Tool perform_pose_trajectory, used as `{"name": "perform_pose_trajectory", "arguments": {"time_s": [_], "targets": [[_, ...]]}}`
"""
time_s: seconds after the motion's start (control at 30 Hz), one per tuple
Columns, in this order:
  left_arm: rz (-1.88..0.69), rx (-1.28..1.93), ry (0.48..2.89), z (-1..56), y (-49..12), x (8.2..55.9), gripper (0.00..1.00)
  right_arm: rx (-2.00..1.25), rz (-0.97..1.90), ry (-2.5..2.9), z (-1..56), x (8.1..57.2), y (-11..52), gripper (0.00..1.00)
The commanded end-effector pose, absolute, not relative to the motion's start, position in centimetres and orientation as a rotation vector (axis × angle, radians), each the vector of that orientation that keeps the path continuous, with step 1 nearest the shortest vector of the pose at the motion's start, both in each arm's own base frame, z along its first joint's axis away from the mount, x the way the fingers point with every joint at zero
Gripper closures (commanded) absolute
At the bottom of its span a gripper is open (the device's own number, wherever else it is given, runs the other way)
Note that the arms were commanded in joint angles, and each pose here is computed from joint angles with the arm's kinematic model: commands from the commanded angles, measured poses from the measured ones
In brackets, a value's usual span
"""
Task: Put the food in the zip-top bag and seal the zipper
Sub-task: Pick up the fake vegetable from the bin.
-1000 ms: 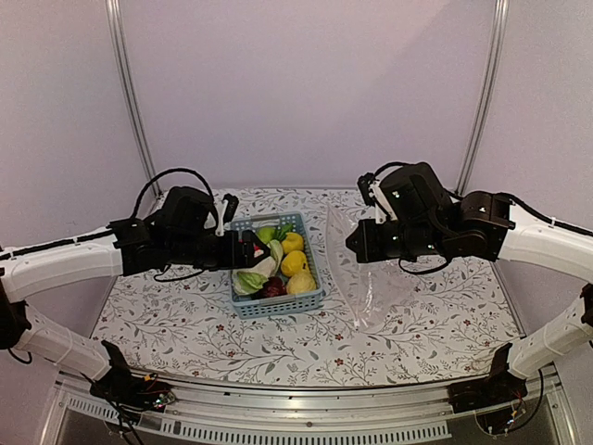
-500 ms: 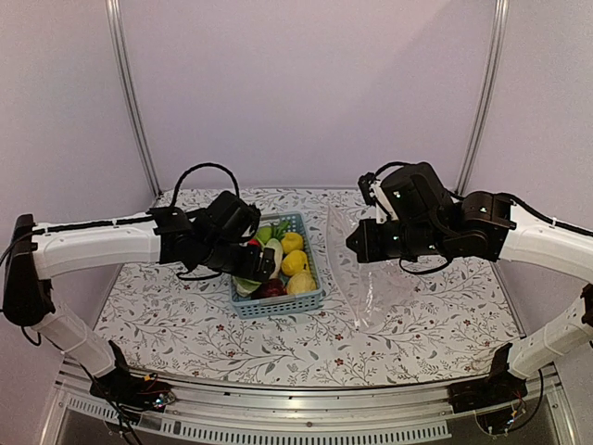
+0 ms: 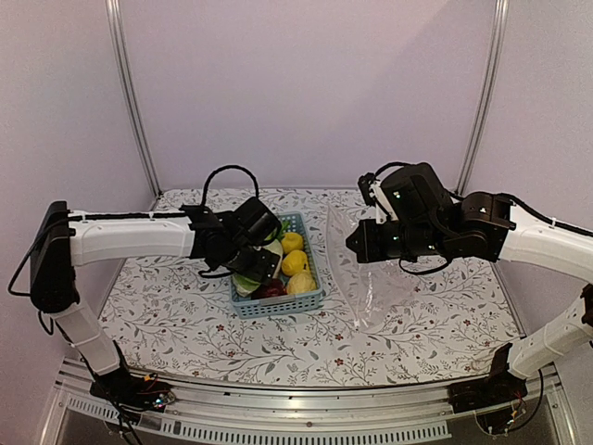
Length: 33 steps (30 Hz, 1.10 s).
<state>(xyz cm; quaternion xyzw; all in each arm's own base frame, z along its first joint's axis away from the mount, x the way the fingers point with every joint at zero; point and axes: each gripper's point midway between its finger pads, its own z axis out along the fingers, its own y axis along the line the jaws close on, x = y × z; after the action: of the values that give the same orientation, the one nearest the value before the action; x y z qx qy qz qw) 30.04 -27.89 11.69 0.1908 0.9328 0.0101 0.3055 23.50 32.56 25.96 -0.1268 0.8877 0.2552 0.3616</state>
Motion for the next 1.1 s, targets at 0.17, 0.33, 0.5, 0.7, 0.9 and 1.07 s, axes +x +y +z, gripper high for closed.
{"name": "perform_pose_trajectory", "arguments": {"time_s": [0.17,0.33,0.5,0.7,0.9,1.07], "targets": [[0.149,0.53,2.483,9.9,-27.0,31.5,0.22,-0.322,0.673,2.263,26.7,23.4,32.1,1.0],[0.214,0.541,2.493,8.9,-26.7,31.8,0.26,-0.325,0.668,2.264,26.7,23.5,32.0,1.0],[0.277,0.506,2.476,9.4,-25.7,32.0,0.5,-0.318,0.666,2.262,26.7,23.5,31.9,1.0],[0.24,0.415,2.437,12.2,-24.8,32.0,0.66,-0.313,0.674,2.252,27.2,23.5,31.7,1.0],[0.124,0.334,2.369,16.1,-24.1,31.6,0.78,-0.308,0.678,2.252,27.2,23.4,31.6,1.0],[-0.003,0.288,2.314,20.3,-23.3,30.5,0.81,-0.307,0.689,2.248,27.4,23.3,31.6,1.0]]}}
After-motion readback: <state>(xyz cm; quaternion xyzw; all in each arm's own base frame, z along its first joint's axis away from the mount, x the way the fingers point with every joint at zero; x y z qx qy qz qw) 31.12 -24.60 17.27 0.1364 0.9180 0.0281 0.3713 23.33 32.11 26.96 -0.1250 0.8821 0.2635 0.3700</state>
